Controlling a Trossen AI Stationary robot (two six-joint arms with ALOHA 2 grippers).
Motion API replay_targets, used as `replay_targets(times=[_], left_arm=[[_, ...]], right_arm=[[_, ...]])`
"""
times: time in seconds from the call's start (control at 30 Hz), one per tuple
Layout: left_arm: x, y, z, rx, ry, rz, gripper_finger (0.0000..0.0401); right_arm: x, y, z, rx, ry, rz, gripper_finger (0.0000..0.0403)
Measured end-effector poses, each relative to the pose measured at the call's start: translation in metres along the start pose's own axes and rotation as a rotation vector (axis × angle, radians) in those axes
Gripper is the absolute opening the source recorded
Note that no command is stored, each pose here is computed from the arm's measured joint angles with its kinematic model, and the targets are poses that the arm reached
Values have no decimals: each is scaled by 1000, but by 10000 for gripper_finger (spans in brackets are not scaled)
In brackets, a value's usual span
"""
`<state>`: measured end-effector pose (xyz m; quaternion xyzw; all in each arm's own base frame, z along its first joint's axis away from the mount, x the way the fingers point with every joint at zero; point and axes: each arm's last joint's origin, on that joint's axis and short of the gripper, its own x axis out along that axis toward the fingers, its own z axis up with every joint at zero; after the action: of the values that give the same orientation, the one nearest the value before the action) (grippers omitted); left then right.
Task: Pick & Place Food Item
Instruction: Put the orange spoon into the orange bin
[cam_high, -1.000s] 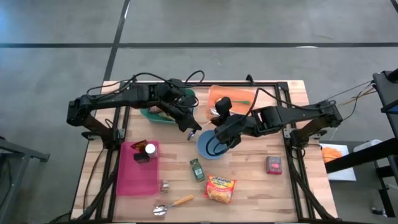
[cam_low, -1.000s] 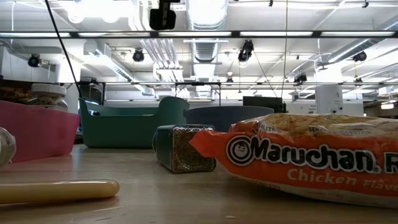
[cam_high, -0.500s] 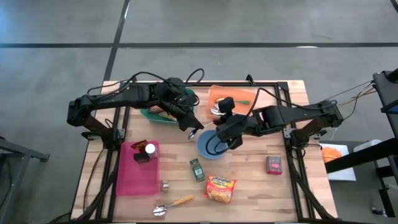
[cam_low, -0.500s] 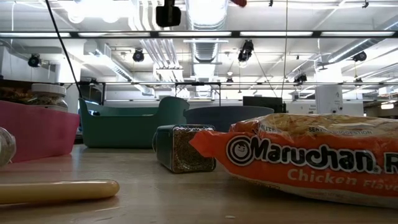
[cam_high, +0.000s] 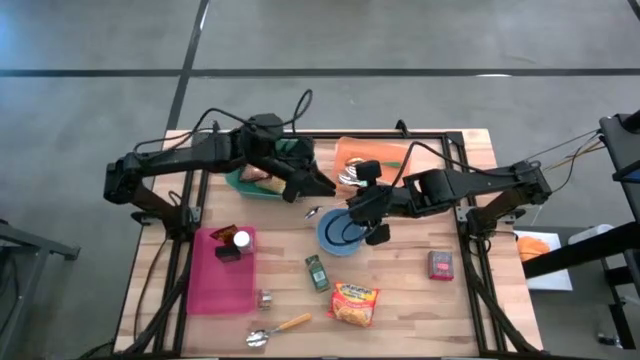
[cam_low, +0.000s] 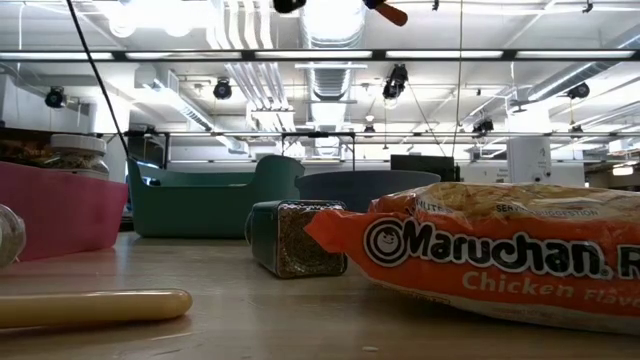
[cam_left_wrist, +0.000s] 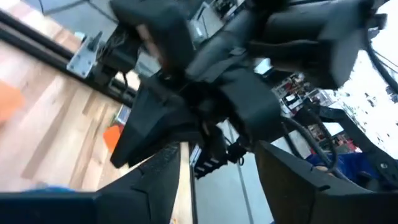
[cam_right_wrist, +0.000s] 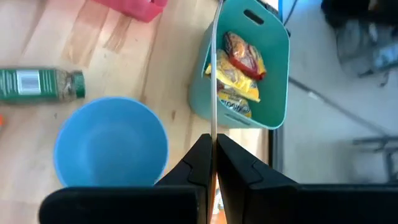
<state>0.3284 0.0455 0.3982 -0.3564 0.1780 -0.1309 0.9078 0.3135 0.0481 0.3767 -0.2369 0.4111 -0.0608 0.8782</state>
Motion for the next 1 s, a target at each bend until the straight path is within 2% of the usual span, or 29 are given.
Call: replay_targets(times=[0.23, 0.5, 0.67, 0.8, 0.93, 1.0], left_arm=[[-35, -23, -4, 82, -10, 25, 219], [-69, -43, -21, 89, -10, 195, 219], [-68, -51, -39, 82, 61, 285, 219], [-61, -60, -58, 98, 123, 360, 219], [-56, -70, -71, 129, 129, 434, 219], [-55, -74, -75, 139, 121, 445, 219]], right_arm=[[6, -26, -18, 287, 108, -9, 12], [27, -75, -54, 498, 181, 74, 12], [50, -106, -93, 646, 255, 135, 12], [68, -122, -134, 811, 357, 122, 12], [86, -124, -167, 958, 409, 146, 12], [94, -120, -179, 984, 417, 162, 12]])
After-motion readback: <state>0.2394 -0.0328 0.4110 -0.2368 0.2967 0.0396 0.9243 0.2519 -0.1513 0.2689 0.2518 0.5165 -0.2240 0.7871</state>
